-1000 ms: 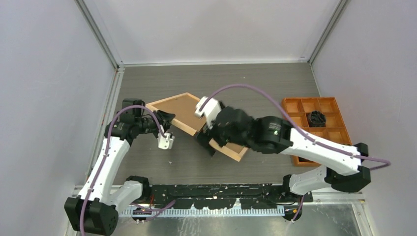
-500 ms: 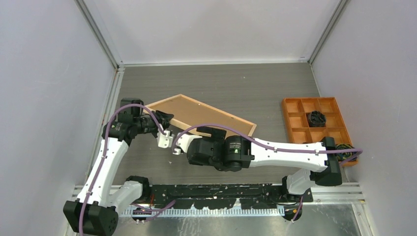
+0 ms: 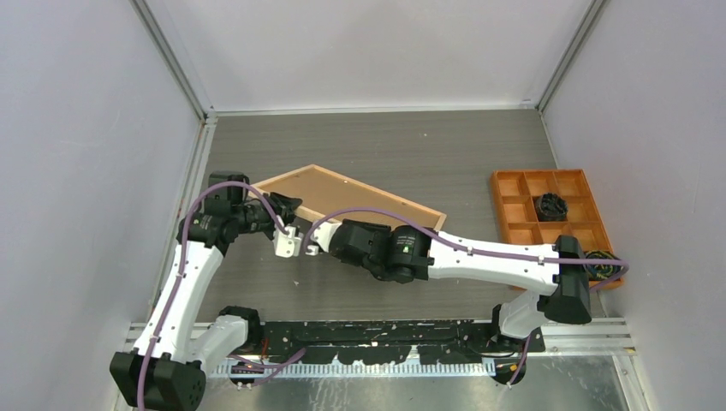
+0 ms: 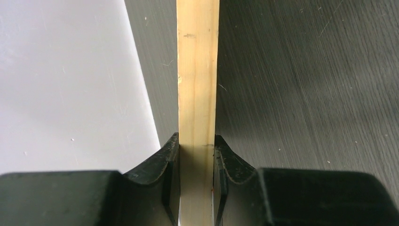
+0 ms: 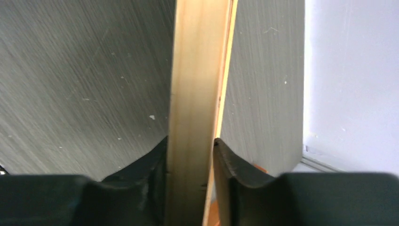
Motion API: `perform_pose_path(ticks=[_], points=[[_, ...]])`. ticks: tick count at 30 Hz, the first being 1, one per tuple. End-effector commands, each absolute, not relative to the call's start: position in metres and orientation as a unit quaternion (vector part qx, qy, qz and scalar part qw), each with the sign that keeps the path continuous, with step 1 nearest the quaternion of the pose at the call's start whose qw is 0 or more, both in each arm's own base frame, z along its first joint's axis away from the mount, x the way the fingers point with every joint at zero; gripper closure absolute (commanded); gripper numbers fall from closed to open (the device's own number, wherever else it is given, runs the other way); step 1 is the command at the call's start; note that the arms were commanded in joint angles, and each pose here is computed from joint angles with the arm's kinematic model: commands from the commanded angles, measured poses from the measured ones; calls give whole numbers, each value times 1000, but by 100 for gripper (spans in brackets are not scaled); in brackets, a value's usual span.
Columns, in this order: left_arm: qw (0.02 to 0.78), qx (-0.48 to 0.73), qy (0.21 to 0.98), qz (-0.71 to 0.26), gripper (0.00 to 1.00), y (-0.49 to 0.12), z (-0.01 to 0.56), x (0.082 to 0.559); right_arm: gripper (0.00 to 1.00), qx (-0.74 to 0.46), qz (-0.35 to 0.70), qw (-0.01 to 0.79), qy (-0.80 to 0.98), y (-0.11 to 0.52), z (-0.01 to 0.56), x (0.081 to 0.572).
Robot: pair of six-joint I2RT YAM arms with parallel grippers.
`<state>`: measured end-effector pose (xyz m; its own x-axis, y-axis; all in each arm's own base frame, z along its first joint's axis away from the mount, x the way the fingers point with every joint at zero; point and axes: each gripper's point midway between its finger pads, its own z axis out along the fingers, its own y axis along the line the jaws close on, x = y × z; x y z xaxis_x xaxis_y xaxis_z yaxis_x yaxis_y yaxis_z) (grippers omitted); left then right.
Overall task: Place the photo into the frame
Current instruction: Turn over the photo frame at the center of the board.
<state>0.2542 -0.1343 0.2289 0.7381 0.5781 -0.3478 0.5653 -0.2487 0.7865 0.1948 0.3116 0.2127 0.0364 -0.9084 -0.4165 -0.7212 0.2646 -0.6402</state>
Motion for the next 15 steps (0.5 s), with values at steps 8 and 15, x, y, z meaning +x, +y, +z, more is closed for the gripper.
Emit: perform_pose_path(ticks=[8, 15], points=[[592, 700, 400, -1, 7, -144, 299, 268, 84, -544, -7, 460, 701, 345, 277, 190], [683, 561, 468, -17, 0, -124, 383, 284, 86, -492, 94, 426, 753, 369, 299, 185]])
